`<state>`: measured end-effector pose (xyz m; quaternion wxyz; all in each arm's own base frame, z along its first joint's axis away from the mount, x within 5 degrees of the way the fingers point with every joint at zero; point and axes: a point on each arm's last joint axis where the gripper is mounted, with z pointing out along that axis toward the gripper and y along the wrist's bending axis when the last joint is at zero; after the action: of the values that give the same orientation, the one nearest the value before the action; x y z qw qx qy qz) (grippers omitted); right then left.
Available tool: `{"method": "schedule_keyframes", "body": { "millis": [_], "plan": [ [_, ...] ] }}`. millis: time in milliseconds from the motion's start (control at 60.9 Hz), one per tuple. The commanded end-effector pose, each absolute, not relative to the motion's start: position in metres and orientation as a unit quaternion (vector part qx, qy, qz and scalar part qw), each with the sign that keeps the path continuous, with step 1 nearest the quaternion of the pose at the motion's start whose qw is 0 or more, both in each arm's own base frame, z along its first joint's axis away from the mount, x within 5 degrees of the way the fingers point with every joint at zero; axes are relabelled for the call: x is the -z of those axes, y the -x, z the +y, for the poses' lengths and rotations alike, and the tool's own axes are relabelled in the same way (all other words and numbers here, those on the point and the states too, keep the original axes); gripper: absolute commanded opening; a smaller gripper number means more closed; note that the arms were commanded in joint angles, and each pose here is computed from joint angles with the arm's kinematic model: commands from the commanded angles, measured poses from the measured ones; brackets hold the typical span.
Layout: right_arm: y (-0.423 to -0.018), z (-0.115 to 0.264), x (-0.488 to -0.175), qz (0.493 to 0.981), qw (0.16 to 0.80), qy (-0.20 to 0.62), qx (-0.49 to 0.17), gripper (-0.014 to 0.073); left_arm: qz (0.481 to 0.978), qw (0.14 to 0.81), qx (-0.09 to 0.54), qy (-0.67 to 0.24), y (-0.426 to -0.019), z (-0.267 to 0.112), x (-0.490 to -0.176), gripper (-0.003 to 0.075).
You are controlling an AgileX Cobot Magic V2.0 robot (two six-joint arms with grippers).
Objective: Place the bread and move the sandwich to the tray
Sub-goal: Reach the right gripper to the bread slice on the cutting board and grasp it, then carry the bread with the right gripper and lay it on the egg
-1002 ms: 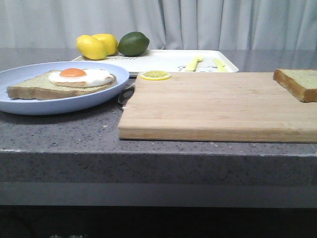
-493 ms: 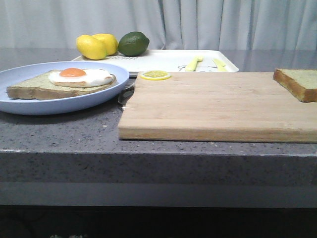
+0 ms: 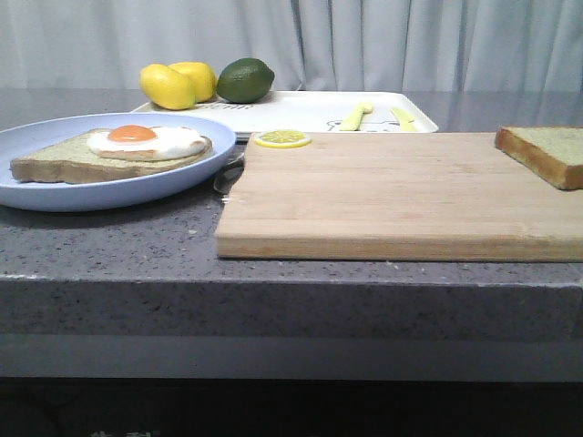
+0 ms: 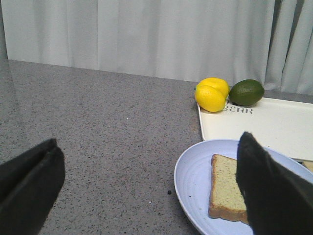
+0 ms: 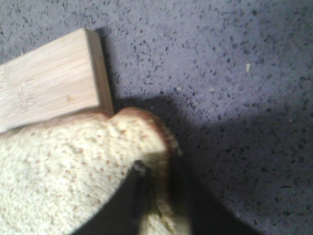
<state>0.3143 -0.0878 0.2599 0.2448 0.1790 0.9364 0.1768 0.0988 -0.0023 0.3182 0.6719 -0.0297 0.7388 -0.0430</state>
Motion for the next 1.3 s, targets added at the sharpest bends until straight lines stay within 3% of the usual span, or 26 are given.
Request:
{"method": "schedule_keyframes", "body": {
  "millis": [0, 493, 887, 1051, 1281],
  "plan": [
    [-0.313, -0.083, -0.287, 0.923, 0.28, -0.172, -0.199, -0.0068, 0.706, 0.706, 0.045, 0.029, -0.1, -0.002, -0.334, 0.0692],
    [-0.292, -0.066, -0.36, 0.899, 0.353, -0.129, -0.225, -0.0074, 0.706, 0.706, 0.045, 0.029, -0.1, -0.002, -0.334, 0.0692],
    [-0.284, -0.035, -0.4, 0.807, 0.394, -0.142, -0.416, -0.0074, 0.706, 0.706, 0.045, 0.029, -0.1, -0.002, -0.334, 0.0692],
    [-0.288, 0.003, -0.411, 0.774, 0.383, -0.103, -0.495, -0.0074, 0.706, 0.706, 0.045, 0.029, -0.1, -0.002, -0.334, 0.0692],
    [-0.293, 0.091, -0.414, 0.745, 0.35, -0.064, -0.564, -0.0073, 0.706, 0.706, 0.045, 0.029, -0.1, -0.002, -0.334, 0.0692]
  ]
}}
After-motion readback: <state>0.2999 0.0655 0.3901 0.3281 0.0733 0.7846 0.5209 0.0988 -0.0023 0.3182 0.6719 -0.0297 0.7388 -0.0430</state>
